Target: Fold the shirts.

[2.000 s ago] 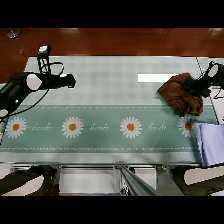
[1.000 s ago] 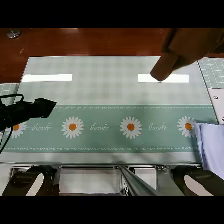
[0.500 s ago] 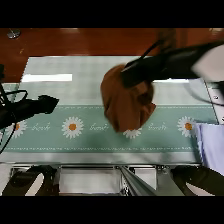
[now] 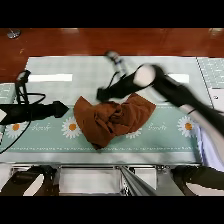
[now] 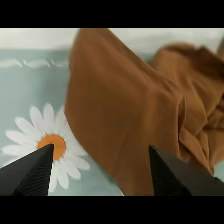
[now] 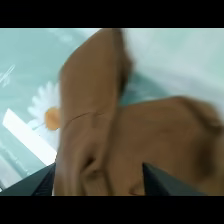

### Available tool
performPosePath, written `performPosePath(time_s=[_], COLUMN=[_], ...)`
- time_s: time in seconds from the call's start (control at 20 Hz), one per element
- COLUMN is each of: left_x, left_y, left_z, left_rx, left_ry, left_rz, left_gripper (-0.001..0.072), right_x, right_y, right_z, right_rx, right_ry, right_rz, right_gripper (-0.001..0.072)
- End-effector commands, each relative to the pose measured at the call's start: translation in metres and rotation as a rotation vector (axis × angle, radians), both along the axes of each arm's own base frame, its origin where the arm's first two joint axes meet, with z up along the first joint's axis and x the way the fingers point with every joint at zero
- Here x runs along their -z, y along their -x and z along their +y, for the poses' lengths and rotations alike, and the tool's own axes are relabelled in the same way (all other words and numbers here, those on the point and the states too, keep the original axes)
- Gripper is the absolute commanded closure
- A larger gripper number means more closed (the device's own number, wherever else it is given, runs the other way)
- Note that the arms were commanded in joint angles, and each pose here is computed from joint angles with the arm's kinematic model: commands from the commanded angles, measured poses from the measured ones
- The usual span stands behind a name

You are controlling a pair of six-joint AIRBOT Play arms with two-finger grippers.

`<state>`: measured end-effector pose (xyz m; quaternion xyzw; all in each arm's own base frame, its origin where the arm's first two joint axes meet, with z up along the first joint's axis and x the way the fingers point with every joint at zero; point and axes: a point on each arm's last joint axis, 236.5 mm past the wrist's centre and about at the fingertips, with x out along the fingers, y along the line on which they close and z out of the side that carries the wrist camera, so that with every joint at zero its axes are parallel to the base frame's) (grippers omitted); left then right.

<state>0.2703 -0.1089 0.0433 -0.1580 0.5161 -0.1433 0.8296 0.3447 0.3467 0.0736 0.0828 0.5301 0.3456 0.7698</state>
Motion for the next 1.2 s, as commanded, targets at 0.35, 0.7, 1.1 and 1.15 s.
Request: performPosePath(time_s=[0.35,0.7,1.1,1.15], left_x=[0.048,0.107,0.095,0.092], left_y=[-0.015,-0.028,-0.040,-0.041], left_z=[-0.070,-0.093,-0.090,-0.090], left_rx=[0.076,0.189,0.300,0.309], left_ry=[0.280,0.224,0.192,0.194], left_rz=[0.222,0.469,0.456,0.454], left_gripper=[0.0007,0.0071,0.0677,0.0676], right_x=[0.053,0.125,0.153,0.158], right_y=[0.035,0.076,0.062,0.056], right_z=[-0.341,-0.296,-0.221,-0.211], right_rx=[0.666,0.640,0.566,0.570], right_ry=[0.188,0.089,0.002,-0.014], right_rz=[0.222,0.329,0.394,0.407], right_gripper=[0.0096,0.0096,0.0096,0.0096])
